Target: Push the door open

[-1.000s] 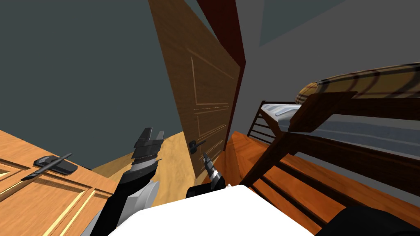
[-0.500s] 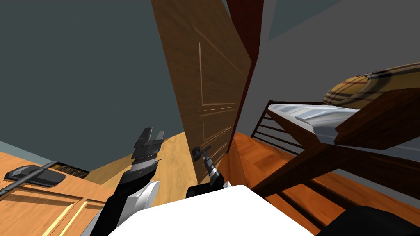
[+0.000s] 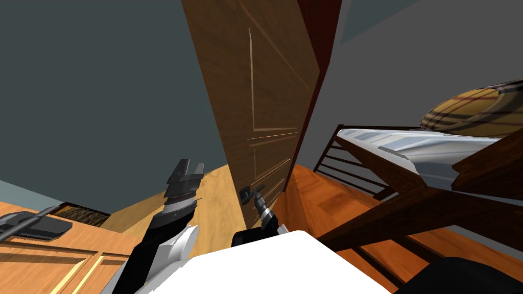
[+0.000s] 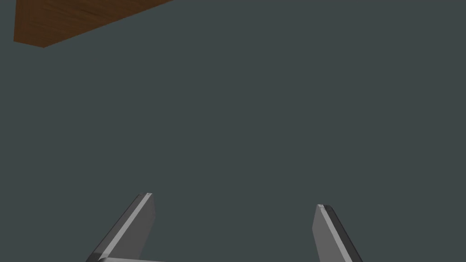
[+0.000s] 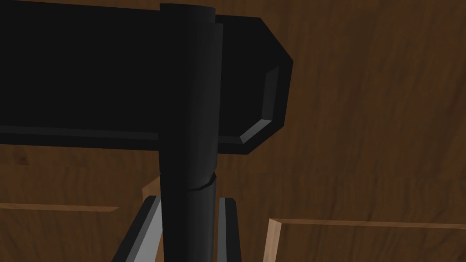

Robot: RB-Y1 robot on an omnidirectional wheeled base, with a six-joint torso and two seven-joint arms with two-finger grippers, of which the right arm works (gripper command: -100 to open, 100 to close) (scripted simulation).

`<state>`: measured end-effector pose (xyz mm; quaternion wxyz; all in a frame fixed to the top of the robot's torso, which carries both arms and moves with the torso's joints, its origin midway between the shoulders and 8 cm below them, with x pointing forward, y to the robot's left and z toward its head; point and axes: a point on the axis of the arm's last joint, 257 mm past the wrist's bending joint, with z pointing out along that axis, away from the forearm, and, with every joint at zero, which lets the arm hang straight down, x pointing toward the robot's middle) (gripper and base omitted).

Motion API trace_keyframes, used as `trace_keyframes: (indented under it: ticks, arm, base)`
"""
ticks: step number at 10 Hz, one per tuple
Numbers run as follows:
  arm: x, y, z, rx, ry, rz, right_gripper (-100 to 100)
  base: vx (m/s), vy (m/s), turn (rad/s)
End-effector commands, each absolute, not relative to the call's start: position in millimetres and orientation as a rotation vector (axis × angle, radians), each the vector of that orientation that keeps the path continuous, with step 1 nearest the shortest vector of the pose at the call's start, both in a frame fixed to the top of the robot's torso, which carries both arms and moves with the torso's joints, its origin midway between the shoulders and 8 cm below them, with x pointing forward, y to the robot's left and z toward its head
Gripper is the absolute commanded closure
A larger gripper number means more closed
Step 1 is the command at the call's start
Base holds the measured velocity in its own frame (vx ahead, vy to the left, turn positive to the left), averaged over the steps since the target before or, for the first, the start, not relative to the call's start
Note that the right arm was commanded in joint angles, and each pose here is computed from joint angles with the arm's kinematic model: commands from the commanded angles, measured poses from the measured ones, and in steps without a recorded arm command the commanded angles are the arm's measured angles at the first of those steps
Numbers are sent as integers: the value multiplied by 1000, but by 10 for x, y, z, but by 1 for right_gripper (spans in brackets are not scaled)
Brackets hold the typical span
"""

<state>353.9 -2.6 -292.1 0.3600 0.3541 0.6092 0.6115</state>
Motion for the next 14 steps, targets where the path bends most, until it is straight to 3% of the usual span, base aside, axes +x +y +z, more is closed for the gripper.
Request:
trace_keyframes:
  ticks: [1,5,14]
  arm:
    - [3528,-22,-2929,913,1573,1577,100]
    - [3605,-132,-2950,919,1566,1551,100]
    - [3912,-611,-3006,966,1515,1448,100]
  base:
    - [-27,-15,4]
    - [53,43,-25]
    - [138,156,-79]
